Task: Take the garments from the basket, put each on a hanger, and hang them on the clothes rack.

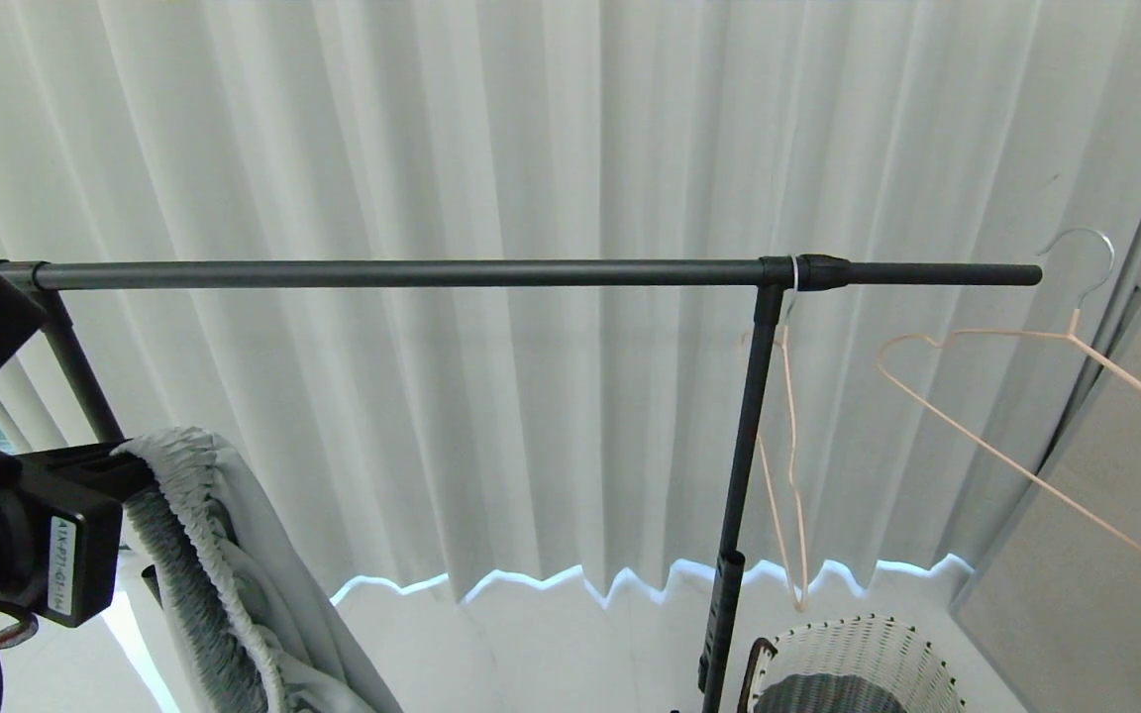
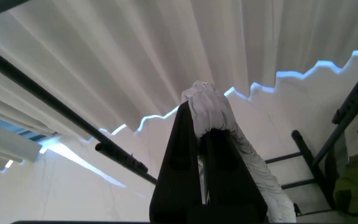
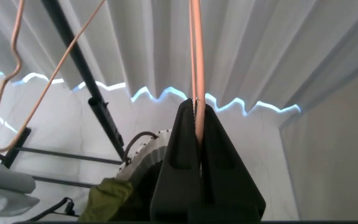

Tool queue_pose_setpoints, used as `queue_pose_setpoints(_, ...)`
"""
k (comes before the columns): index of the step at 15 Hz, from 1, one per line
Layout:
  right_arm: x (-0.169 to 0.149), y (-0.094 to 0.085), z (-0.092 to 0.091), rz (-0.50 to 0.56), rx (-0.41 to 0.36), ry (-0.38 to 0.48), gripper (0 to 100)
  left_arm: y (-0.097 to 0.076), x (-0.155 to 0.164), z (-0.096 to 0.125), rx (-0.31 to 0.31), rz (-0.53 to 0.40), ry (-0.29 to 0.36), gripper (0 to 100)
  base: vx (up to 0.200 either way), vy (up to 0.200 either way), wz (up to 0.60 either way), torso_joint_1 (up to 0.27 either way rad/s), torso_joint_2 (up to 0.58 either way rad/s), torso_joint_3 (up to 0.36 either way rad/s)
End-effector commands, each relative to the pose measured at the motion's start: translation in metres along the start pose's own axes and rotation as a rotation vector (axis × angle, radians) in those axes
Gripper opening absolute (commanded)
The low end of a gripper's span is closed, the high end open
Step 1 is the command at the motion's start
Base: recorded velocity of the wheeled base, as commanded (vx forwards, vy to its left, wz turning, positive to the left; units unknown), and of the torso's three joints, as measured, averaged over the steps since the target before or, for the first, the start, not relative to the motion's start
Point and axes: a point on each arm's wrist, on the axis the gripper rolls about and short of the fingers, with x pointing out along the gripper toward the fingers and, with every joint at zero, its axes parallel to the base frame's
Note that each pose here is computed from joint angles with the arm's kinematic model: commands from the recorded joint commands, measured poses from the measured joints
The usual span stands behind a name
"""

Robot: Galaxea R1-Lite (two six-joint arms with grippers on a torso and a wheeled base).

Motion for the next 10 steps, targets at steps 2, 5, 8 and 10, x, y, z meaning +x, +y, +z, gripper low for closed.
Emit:
queue_pose_setpoints(2, -0.0206, 0.0101, -0.0086, -0.006, -0.019, -0.047, 0, -0.0008, 0.0012, -0.0022, 0.004, 0.0, 0.01, 0, -0.1, 0.0, 0.0, 0.001, 0.0, 0.001)
queue_pose_setpoints(5, -0.0266, 0.0129, -0.0105, -0.006, -0.025, -0.064, 0, -0.0009, 0.0012, -0.003, 0.005, 0.001, 0.011, 0, -0.2, 0.0, 0.0, 0.009, 0.0, 0.002)
queue_pose_setpoints(8, -0.0268, 0.0132, -0.0122, -0.006, -0.025, -0.06, 0, 0.0001, 0.0024, -0.004, 0.0, 0.011, 0.019, 0, -0.2, 0.0, 0.0, -0.009, 0.0, 0.005)
queue_pose_setpoints(10, -0.0264, 0.0132, -0.0133, -0.005, -0.024, -0.057, 0, 0.0019, 0.0035, -0.0044, -0.006, 0.025, 0.026, 0, -0.2, 0.0, 0.0, 0.0, 0.0, 0.007)
